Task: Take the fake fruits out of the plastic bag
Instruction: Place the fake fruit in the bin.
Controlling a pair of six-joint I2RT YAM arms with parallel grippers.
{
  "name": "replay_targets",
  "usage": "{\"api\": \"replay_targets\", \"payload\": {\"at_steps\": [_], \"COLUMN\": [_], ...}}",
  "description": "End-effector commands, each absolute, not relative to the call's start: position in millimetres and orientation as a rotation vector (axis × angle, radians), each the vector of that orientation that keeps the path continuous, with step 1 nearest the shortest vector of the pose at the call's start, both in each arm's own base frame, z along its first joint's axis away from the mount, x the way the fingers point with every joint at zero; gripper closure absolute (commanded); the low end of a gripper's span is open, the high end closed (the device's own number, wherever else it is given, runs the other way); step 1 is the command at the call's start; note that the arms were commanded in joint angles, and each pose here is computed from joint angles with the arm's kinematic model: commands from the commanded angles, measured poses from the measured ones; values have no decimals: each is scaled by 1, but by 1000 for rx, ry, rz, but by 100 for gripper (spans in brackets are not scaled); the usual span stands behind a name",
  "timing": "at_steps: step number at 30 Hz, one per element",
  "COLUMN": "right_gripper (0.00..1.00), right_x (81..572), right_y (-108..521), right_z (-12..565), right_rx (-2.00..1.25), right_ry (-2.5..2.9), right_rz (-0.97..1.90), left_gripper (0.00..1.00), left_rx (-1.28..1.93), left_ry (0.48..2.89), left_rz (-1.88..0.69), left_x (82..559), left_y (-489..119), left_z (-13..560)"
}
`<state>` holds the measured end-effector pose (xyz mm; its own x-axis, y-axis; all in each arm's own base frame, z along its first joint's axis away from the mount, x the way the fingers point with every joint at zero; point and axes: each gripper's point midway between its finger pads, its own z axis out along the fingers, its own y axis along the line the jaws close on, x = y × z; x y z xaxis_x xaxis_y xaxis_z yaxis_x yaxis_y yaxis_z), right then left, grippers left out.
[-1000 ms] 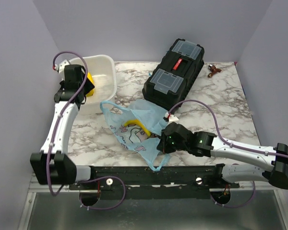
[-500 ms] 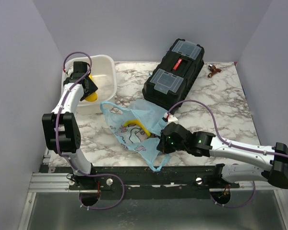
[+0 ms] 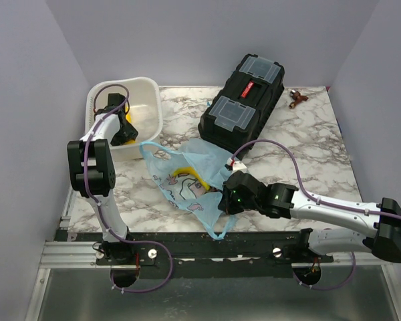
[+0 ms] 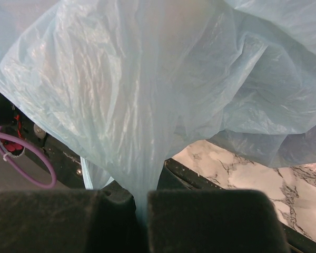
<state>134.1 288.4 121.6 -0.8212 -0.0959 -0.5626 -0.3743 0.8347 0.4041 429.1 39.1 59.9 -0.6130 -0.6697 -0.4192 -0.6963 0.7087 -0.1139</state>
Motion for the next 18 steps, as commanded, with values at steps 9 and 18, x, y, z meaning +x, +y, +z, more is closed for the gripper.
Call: {"api": "replay_targets", "payload": {"at_steps": [9, 18], "right_gripper": [98, 98], "right_x": [138, 140], "right_y": [292, 297], "right_z": [133, 135], "right_rx": [-346, -358], "right_ry": [2437, 2439], "right_rz": [703, 700], "left_gripper": [54, 25], "left_rx": [-1091, -1057], "left_ry": [2490, 2508], "left_rz": [90, 30], "left_x": [439, 442], "left_y": [50, 50], "left_z": [65, 68]}}
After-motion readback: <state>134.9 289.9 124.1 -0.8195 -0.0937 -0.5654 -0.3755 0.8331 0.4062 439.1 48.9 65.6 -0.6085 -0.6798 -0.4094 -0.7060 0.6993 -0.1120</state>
